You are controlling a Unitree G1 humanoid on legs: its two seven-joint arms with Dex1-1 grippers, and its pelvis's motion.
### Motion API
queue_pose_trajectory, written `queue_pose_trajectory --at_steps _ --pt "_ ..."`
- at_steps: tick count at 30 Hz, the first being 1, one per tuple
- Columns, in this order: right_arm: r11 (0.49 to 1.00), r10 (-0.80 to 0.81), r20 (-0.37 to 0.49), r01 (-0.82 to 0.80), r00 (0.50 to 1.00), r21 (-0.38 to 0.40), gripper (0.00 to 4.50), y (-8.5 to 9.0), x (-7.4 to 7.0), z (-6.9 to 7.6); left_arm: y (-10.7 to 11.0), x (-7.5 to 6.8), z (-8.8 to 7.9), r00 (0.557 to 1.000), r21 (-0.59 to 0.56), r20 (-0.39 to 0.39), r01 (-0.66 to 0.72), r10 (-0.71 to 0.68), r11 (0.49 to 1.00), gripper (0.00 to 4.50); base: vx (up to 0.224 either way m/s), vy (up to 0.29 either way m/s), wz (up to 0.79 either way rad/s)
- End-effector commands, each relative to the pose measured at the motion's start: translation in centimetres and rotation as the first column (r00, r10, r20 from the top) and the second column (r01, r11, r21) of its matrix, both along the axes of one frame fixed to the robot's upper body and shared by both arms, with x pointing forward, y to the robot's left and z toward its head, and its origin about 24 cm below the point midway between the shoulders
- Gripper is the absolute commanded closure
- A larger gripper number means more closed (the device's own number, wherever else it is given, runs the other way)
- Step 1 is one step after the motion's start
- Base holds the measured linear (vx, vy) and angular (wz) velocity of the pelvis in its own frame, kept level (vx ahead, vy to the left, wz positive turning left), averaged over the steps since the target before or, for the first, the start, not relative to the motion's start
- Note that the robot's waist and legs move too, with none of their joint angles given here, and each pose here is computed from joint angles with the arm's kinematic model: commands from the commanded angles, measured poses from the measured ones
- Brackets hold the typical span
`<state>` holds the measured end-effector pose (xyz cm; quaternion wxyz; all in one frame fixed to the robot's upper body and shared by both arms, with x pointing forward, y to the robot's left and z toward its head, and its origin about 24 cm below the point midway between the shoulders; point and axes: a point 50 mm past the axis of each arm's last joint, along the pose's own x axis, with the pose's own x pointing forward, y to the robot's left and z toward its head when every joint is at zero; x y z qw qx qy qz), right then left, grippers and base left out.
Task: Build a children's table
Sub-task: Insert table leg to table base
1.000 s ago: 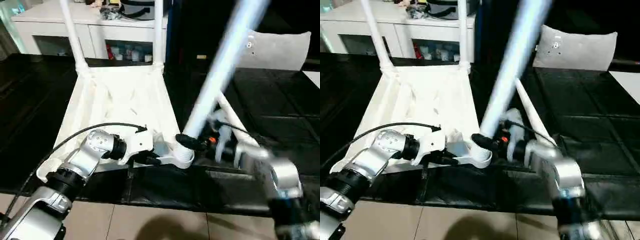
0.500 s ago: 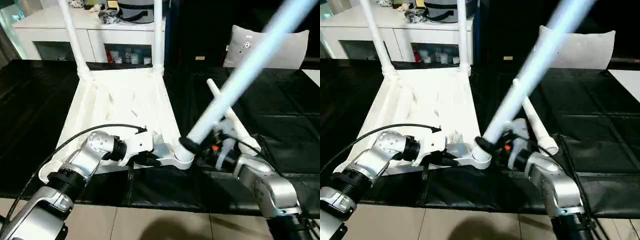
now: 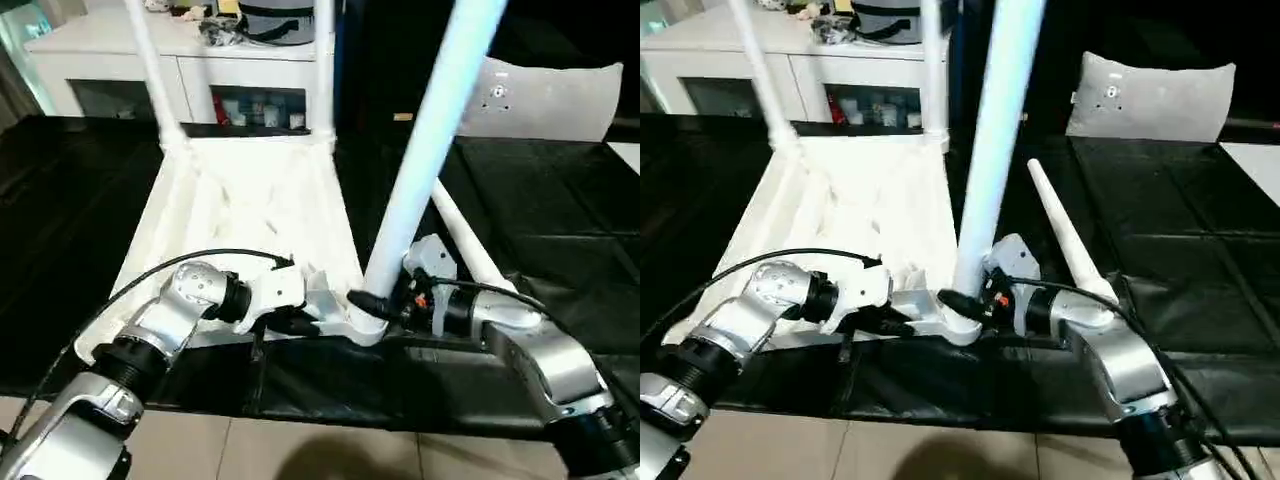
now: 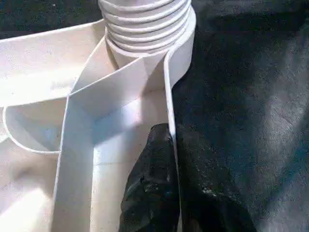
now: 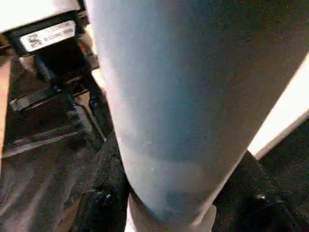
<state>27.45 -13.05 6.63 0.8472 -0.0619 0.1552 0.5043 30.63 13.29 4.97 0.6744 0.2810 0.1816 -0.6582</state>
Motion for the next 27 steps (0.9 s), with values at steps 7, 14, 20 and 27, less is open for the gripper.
queue_pose_trajectory --at_steps 7,14,20,27 --pt "0.984 0.095 -0.244 -0.129 0.965 -0.125 2.6 -0.3 -1.9 -4.3 0.7 0.6 1.9 0.995 0.094 0.031 0.089 -0.092 0.992 4.5 0.0 0.0 0.0" --pt "0.986 0.082 -0.234 -0.114 0.969 -0.125 2.6 0.1 -2.3 -4.3 2.0 0.9 2.1 0.998 0.107 0.053 -0.029 0.024 0.994 4.5 0.0 0.0 0.0" --pt "0.993 0.01 -0.195 -0.033 0.981 -0.115 2.6 0.5 -1.7 -4.1 2.7 0.4 2.8 0.975 0.044 0.036 -0.221 0.22 0.974 4.5 0.0 0.0 0.0" --pt "0.968 -0.243 -0.161 0.23 0.956 -0.096 2.6 0.7 0.4 -3.9 0.3 -1.5 4.2 0.9 -0.086 0.006 -0.434 0.436 0.897 4.5 0.0 0.0 0.0"
